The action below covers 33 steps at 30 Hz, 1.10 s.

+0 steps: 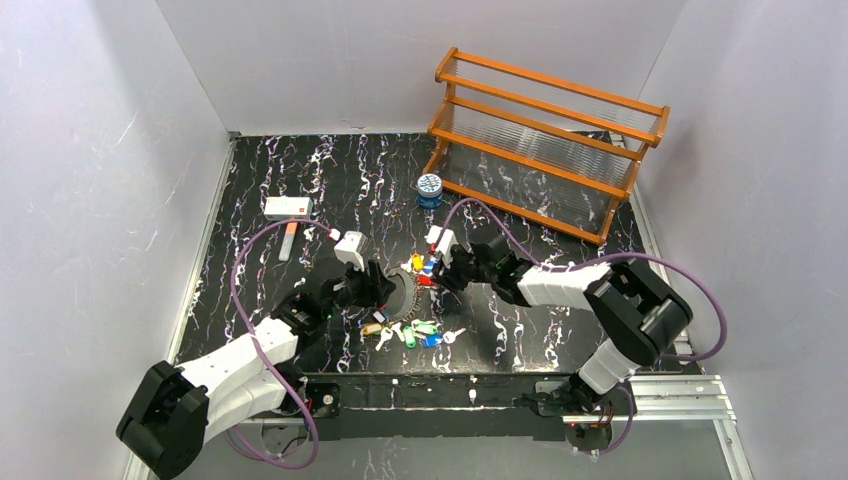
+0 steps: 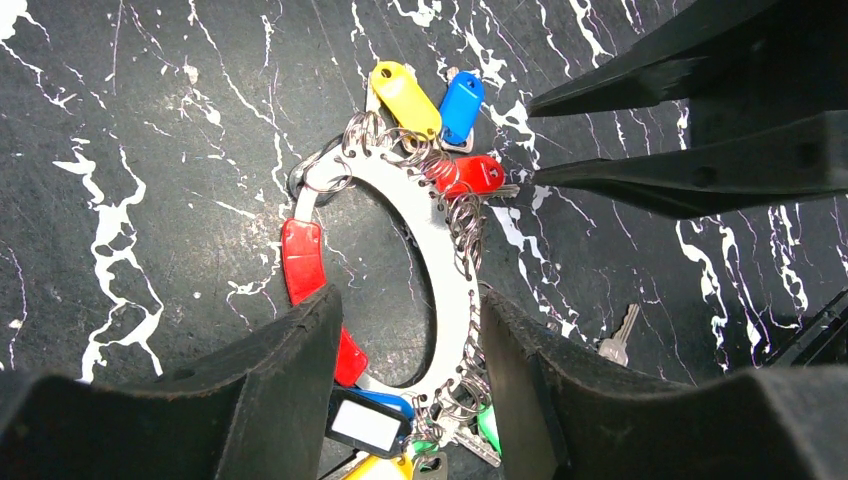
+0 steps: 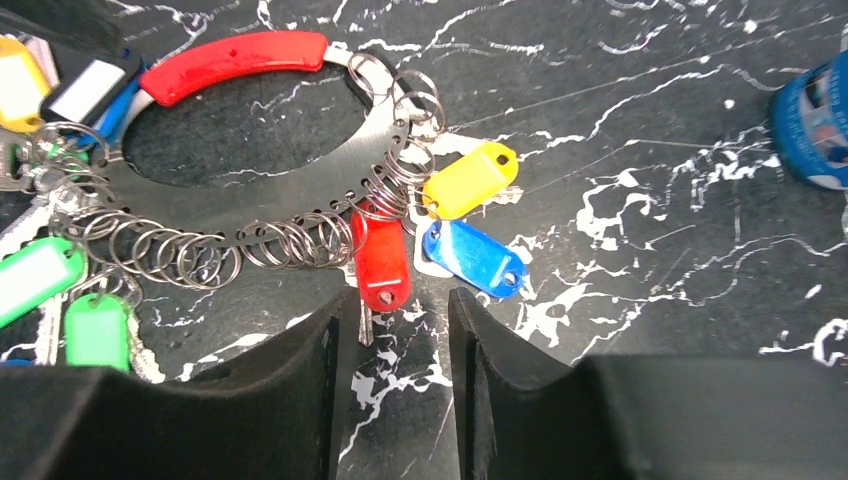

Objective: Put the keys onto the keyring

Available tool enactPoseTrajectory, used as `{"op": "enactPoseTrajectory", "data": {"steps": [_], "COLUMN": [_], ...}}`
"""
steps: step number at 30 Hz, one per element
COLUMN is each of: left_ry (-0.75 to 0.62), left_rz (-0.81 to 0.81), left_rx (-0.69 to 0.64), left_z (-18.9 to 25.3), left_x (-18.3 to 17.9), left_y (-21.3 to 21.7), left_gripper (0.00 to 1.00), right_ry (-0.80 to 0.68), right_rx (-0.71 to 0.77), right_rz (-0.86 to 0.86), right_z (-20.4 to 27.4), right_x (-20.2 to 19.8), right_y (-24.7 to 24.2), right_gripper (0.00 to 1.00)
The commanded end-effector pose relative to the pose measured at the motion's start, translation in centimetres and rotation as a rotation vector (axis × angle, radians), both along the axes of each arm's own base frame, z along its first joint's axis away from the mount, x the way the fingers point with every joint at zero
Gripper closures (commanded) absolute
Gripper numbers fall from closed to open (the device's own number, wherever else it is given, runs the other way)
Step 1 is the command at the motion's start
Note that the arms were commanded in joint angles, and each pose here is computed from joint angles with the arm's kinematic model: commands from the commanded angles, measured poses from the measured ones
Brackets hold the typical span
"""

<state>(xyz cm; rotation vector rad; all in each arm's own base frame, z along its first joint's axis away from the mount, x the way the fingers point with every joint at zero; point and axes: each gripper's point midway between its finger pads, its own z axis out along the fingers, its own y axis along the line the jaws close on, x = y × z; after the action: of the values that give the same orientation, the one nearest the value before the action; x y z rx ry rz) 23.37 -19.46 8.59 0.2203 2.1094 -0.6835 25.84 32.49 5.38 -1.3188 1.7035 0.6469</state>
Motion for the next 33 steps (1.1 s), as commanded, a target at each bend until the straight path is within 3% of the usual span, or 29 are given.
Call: {"op": "enactPoseTrajectory", "data": {"steps": [1,8,11,17,23,28,33], "left_ry": [0.009,0.002,-0.010,0.023,0.055,0.051,0.036], "left_rz": [-0.006,0.029,0.051,0.013,-0.045,-0.073,-0.080], "left_rx": [0.001,0.010,0.043,0.099,0.079,0.072,0.057], "left_z": [-0.4,-0.4,-0.2,-0.1,-0.3,-0.7,-0.6], "left_x": [-0.1,0.3,0.8,1.4,1.5,1.4,1.2], "left_y": [-0.1,0.3,0.8,0.2,-1.1,-1.5,-1.6], "left_gripper": [0.48,0.48,0.47,0.46,0.45,0.44,0.44], "right_ry": [-0.089,-0.144,-0.060,0.143,0.178,0.214,0.256], "right_rx": [0.121,0.202,0.253,0.289,0.472,0.507,0.466], "right_rz": [0.013,-0.084,-0.200,-0.340,-0.393,-0.427,-0.243], "right_z": [4.2,7.6,8.6,9.0,10.4,9.9,9.2], "right_x": [0.3,2.4,4.6,7.5,7.7,7.5,5.5], "right_y": [0.3,-0.5,-0.9,-2.2,-3.7,-5.0,-3.6], "right_gripper": [0.52,0.29,0.21,0.17,0.18,0.37,0.30]}}
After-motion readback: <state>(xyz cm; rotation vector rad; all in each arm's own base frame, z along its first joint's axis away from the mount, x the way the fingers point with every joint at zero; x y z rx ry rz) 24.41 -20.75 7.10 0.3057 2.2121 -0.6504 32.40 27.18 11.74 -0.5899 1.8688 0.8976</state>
